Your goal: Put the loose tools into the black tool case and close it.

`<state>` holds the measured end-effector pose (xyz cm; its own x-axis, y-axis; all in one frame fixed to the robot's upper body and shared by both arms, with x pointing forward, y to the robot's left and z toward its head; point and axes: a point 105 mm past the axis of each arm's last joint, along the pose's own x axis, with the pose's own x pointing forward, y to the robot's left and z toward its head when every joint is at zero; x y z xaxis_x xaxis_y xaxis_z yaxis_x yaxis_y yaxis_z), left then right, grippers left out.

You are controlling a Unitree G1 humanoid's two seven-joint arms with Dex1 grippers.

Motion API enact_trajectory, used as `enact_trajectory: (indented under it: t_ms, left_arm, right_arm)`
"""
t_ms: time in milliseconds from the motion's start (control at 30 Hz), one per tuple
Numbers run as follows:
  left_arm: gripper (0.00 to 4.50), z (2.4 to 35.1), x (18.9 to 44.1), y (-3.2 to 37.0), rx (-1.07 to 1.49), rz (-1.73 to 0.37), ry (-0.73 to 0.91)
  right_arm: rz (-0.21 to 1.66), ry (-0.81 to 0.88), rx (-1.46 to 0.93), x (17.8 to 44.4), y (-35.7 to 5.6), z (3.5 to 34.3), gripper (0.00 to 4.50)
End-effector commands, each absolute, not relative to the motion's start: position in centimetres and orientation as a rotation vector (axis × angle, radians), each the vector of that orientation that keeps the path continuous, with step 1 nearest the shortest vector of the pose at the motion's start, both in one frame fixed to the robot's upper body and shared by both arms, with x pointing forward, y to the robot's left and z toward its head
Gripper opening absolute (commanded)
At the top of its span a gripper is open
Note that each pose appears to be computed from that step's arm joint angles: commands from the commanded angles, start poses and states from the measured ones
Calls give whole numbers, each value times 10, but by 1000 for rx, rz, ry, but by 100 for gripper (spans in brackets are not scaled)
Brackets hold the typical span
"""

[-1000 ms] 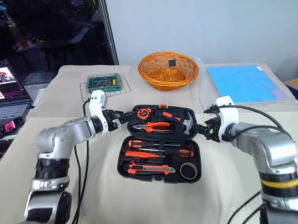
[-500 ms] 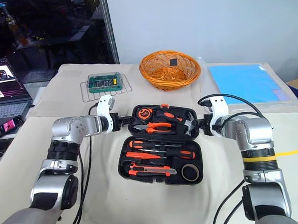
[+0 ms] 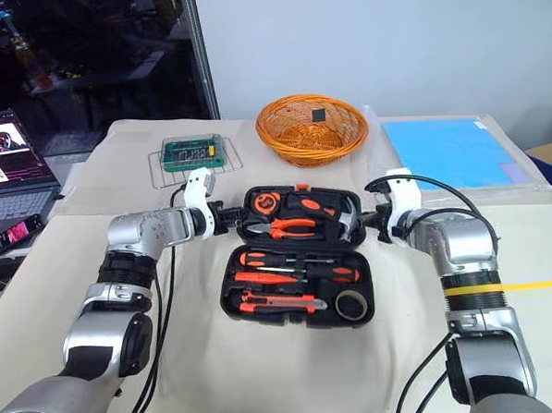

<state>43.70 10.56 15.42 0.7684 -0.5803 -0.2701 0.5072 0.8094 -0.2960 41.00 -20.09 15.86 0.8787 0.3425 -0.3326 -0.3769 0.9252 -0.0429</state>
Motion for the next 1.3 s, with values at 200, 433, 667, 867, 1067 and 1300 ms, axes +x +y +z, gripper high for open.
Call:
enact_trajectory:
  t_ms: [200,433,667,867,1067,1300]
  left_arm:
    - [4,219,425,87,180,-758,-131]
    - [4,199,386,92,321,-878,-215]
    - [36,191,355,109,365,-999,-178]
    - [229,180,317,154,258,-1149,120]
    - [447,189,277,205,166,-1267,432]
    - [450,198,254,179,157,-1419,431]
  right_arm:
    - [566,-134,-182,401,-181,253,0]
    - [629,-121,-206,347,-184,216,0]
    - [666,-61,-311,296,-196,182,0]
    - [758,91,-471,250,-208,158,70]
    - [873,355,-522,194,-232,139,98]
    - [1103,440,-390,163,-184,128,3]
